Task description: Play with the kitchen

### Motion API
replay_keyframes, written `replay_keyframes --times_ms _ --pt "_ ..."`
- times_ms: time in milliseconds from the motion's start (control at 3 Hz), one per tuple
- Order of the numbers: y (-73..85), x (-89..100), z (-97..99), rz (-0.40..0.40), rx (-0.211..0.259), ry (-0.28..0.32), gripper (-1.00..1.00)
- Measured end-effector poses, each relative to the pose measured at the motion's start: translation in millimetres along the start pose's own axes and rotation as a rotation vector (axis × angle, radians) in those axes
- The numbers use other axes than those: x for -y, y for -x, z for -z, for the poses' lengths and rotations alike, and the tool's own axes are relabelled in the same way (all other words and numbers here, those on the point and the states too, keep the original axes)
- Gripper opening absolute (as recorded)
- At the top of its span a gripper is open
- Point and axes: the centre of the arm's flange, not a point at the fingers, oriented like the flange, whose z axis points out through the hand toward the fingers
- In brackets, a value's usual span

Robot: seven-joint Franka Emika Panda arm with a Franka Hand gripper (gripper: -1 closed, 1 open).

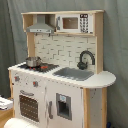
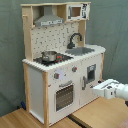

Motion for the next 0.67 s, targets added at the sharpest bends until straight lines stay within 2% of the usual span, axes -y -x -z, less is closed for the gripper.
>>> replay_keyframes --times_ms 333,667 --pt "-12.3 -43.1 28.1 -0.050 -0.066 0.074 1.00" --pt "0.6 -72.7 12.6 -0.081 -0.045 0.076 1.00"
